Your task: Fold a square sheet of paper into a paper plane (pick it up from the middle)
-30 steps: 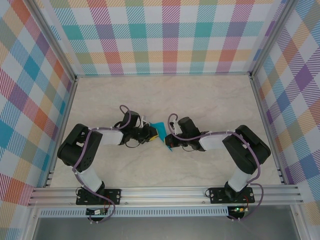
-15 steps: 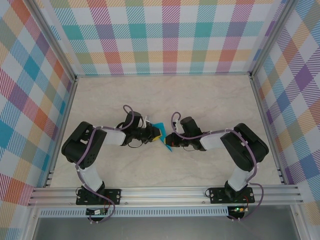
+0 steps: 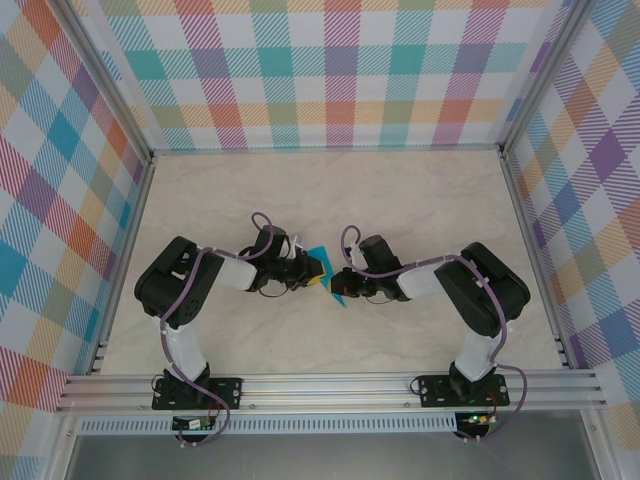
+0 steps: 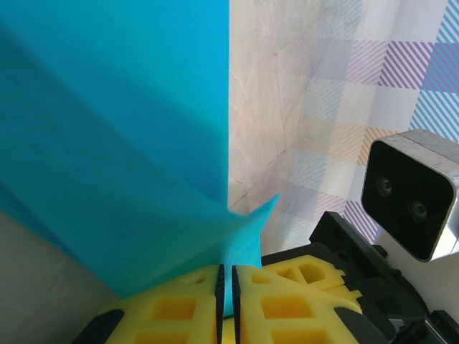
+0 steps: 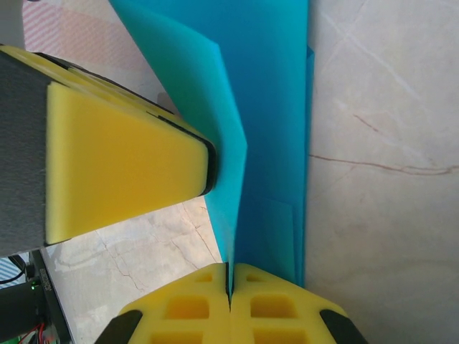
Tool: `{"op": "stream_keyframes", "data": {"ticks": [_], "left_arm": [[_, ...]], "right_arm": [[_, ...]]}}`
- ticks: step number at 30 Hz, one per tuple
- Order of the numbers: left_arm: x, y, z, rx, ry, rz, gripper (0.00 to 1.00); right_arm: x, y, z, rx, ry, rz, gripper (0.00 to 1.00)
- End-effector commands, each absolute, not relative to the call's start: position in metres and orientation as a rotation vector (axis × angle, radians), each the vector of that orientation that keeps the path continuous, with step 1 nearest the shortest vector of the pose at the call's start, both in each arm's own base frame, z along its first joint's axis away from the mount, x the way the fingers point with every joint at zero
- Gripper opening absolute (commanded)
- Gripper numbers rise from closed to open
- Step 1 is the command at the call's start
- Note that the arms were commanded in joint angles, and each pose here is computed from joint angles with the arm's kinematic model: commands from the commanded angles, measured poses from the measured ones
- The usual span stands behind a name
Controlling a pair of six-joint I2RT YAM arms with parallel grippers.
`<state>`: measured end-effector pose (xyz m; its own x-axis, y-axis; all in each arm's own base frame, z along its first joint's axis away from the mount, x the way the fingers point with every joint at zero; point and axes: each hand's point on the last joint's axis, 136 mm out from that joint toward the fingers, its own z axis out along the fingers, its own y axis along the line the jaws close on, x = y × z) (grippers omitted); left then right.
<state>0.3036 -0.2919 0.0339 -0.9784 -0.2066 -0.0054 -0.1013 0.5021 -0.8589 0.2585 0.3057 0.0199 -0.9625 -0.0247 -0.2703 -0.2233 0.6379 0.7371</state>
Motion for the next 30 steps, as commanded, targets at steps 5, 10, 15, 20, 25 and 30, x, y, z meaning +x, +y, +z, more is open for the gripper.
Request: {"op": "stream_keyframes", "data": {"ticks": [5, 10, 15, 20, 25, 30], "left_arm": [[0.301, -0.296, 0.047, -0.200, 2.580, -1.521, 0.13], [0.294, -0.291, 0.049, -0.188, 2.574, -1.513, 0.13], [0.290, -0.289, 0.045, -0.186, 2.583, -1.509, 0.14], [0.295, -0.294, 0.041, -0.193, 2.590, -1.513, 0.13], [0.300, -0.299, 0.036, -0.185, 2.615, -1.480, 0.12], [0.299, -0.297, 0.023, -0.197, 2.664, -1.415, 0.10]], "right_arm": [[0.258, 0.302, 0.008, -0.129, 2.683, 1.236, 0.00], [0.258, 0.301, 0.007, -0.106, 2.687, 1.245, 0.00], [0.258, 0.300, 0.006, -0.098, 2.688, 1.245, 0.00], [0.257, 0.300, 0.006, -0.104, 2.694, 1.250, 0.00], [0.257, 0.301, 0.005, -0.110, 2.697, 1.249, 0.00], [0.257, 0.301, 0.005, -0.109, 2.701, 1.246, 0.00]]}}
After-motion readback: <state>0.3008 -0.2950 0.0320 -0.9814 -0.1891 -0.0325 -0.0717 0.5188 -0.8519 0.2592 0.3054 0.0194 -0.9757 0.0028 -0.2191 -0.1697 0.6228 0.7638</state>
